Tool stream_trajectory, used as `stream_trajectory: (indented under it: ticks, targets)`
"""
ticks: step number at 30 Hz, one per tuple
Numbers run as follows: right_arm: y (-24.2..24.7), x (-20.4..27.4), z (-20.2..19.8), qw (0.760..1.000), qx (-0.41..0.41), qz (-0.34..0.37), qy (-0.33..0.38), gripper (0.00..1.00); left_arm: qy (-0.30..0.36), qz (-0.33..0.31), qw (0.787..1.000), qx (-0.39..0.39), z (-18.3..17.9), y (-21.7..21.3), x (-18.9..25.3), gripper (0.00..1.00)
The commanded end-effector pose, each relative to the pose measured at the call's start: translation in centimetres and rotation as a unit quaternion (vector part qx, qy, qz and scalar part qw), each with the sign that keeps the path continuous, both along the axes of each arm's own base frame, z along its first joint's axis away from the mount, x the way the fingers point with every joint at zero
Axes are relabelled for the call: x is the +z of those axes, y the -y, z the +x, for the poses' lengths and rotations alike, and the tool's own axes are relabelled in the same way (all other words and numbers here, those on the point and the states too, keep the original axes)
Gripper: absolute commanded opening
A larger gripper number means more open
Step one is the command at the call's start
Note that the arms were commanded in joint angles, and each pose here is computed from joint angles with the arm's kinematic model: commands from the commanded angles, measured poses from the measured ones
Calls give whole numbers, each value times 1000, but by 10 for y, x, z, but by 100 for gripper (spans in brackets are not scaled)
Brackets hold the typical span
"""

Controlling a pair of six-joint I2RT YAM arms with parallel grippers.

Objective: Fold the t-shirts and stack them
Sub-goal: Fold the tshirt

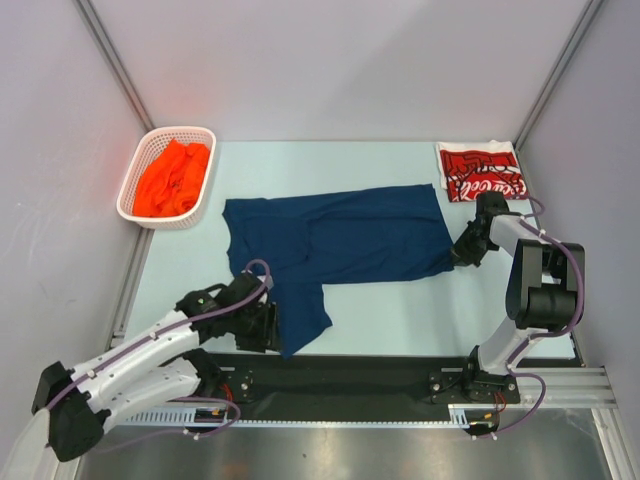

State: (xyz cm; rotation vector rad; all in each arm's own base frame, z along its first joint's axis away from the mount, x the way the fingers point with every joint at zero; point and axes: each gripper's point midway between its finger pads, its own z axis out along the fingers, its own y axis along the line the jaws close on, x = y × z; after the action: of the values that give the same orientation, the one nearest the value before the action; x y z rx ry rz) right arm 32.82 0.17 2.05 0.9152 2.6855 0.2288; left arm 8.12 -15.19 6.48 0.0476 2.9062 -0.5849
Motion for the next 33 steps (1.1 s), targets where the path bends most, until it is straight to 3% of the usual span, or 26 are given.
stream_trajectory:
  ticks: [1, 4, 16, 27, 33]
  targets:
    - [1, 12, 5, 1000, 12, -9, 17, 0, 6, 6, 999, 38, 0, 8, -9, 52]
    - [2, 14, 4, 1000, 12, -12, 18, 0, 31, -2, 999, 38, 11, 21, -12, 49]
    - [1, 19, -1, 999, 23, -13, 22, 0, 50, 117, 991, 51, 34, 34, -26, 47]
    - [0, 19, 0, 999, 24, -9, 25, 0, 11, 158, 986, 45, 13, 28, -44, 43]
    - [-1, 15, -2, 999, 24, -4, 23, 0, 2, 143, 988, 53, 7, 29, -50, 43]
